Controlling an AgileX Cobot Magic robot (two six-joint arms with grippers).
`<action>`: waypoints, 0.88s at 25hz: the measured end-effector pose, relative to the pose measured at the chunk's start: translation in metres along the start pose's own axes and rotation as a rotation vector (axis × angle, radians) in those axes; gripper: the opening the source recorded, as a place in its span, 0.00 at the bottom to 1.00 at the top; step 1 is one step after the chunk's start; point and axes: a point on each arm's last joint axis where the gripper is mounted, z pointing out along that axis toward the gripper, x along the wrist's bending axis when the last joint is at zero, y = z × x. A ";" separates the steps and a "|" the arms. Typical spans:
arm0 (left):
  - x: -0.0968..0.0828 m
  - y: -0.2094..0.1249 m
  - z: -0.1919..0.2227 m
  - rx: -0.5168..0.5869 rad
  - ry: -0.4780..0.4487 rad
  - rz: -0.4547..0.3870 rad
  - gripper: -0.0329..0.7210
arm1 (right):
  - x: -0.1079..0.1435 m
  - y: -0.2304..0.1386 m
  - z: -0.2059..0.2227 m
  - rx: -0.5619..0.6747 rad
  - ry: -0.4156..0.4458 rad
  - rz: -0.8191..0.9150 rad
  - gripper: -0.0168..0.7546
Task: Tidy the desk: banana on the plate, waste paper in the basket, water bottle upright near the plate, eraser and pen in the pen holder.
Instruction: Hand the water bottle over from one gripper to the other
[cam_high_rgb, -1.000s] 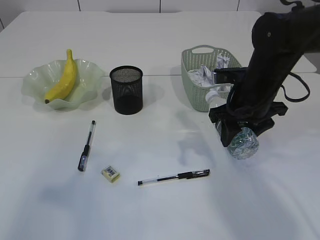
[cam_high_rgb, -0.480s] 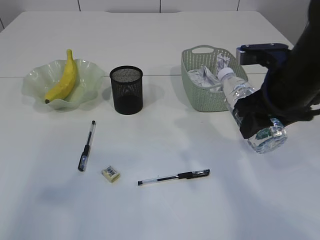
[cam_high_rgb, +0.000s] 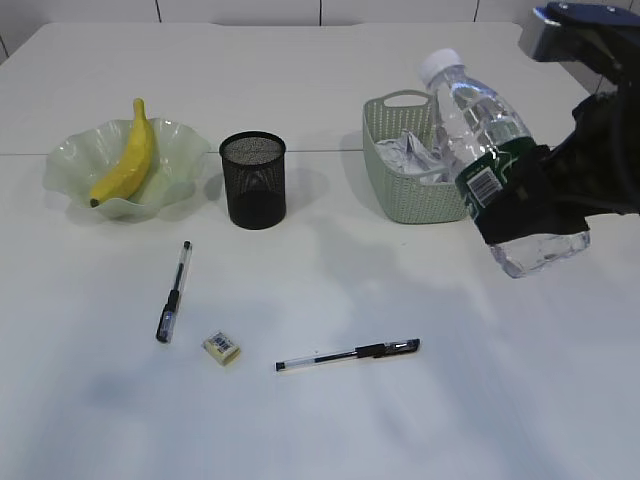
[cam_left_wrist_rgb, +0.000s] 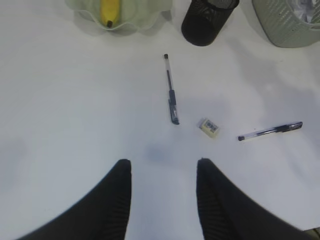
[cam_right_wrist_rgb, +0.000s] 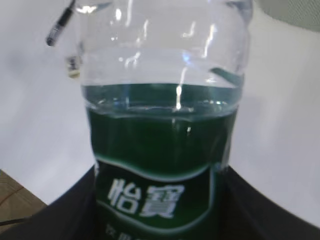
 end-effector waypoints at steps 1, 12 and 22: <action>-0.001 0.000 0.000 -0.001 -0.009 -0.006 0.45 | 0.003 0.000 -0.004 -0.032 0.022 -0.021 0.53; -0.002 -0.003 0.000 0.032 -0.023 -0.016 0.44 | 0.016 -0.010 -0.022 -0.317 0.052 -0.111 0.53; -0.002 -0.003 0.000 0.029 -0.023 -0.016 0.43 | 0.021 -0.003 -0.025 -0.403 0.089 -0.181 0.53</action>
